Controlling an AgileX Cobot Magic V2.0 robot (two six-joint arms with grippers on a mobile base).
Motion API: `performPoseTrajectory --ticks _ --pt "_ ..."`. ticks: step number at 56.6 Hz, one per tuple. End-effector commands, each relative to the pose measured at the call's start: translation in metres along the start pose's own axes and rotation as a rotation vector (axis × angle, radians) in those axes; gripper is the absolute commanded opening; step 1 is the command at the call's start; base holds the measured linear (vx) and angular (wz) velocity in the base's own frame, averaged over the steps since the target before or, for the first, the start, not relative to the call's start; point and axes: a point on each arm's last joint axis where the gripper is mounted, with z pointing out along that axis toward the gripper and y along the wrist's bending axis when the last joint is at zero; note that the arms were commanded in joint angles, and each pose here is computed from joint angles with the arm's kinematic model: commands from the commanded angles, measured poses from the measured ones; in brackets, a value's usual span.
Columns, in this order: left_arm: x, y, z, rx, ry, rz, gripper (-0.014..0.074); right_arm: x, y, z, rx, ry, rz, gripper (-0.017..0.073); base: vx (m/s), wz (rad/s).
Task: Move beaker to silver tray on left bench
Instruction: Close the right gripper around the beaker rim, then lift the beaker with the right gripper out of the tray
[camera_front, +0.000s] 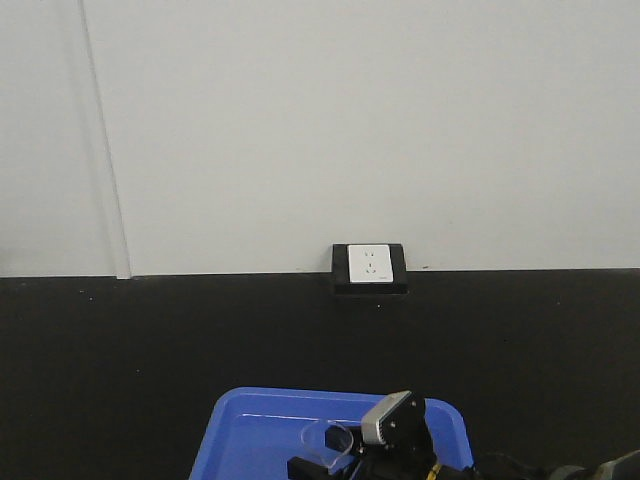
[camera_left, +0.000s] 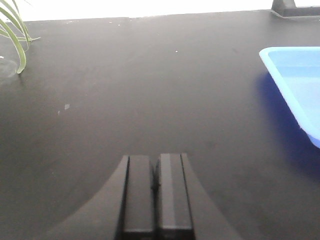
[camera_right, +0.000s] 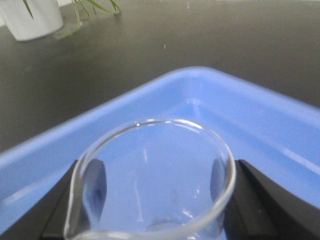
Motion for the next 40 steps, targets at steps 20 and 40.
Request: performPoseTrajectory --ticks 20,40 --pt "0.001 -0.001 0.002 0.007 -0.067 0.000 0.0001 -0.151 0.030 -0.081 0.328 -0.039 -0.030 -0.0007 0.00 0.00" --pt "0.001 -0.001 0.002 0.007 -0.067 0.000 0.0001 -0.184 0.075 -0.187 0.601 -0.043 -0.141 -0.0004 0.00 0.00"
